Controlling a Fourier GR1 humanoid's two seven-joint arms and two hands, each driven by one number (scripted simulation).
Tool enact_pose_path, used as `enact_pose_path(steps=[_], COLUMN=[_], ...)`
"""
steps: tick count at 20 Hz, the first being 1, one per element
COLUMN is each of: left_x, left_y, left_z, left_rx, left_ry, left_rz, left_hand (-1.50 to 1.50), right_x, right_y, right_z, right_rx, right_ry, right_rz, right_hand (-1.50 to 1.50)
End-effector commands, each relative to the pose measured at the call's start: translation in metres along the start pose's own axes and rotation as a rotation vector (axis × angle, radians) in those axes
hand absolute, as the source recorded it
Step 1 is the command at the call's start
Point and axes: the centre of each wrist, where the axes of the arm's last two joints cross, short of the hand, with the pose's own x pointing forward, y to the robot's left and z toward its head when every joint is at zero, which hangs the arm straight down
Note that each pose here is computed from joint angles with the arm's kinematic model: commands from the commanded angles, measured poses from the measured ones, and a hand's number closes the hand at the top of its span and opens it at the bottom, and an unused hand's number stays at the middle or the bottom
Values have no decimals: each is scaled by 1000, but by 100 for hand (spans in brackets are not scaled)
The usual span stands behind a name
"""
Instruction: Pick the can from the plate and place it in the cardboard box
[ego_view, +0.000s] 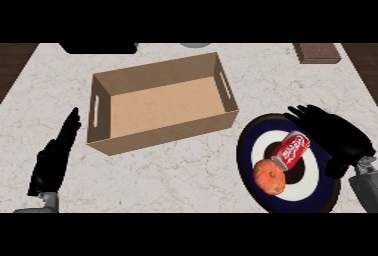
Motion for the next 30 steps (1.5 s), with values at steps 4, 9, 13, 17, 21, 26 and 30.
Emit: enact_pose_path(steps=[4, 9, 13, 17, 21, 26, 30], left_x=[-8, -1, 14, -6, -7, 28, 36], left_y=[-3, 7, -2, -15, 4, -20, -24], left_z=[-4, -3, -14, 5, 4, -10, -18], left_rx=[-8, 4, -11, -11, -1, -108, -122], left_ry=[2, -4, 6, 4, 11, -102, -105], left_rz=[-3, -4, 4, 8, -3, 6, 4], left_hand=[0, 0, 0, 0, 0, 0, 0], right_x=[-20, -14, -14, -14, -7, -7, -9], right_y=[21, 22, 18, 26, 26, -53, -84], right_z=[-24, -17, -11, -27, -24, -90, -110], right_rx=[17, 64, 54, -111, -199, -169, -206], right_ry=[-6, 23, -5, -24, -39, -301, -444], right_rz=[5, 59, -20, 83, 133, 26, -27], right_hand=[-150, -150, 150, 150, 150, 150, 150])
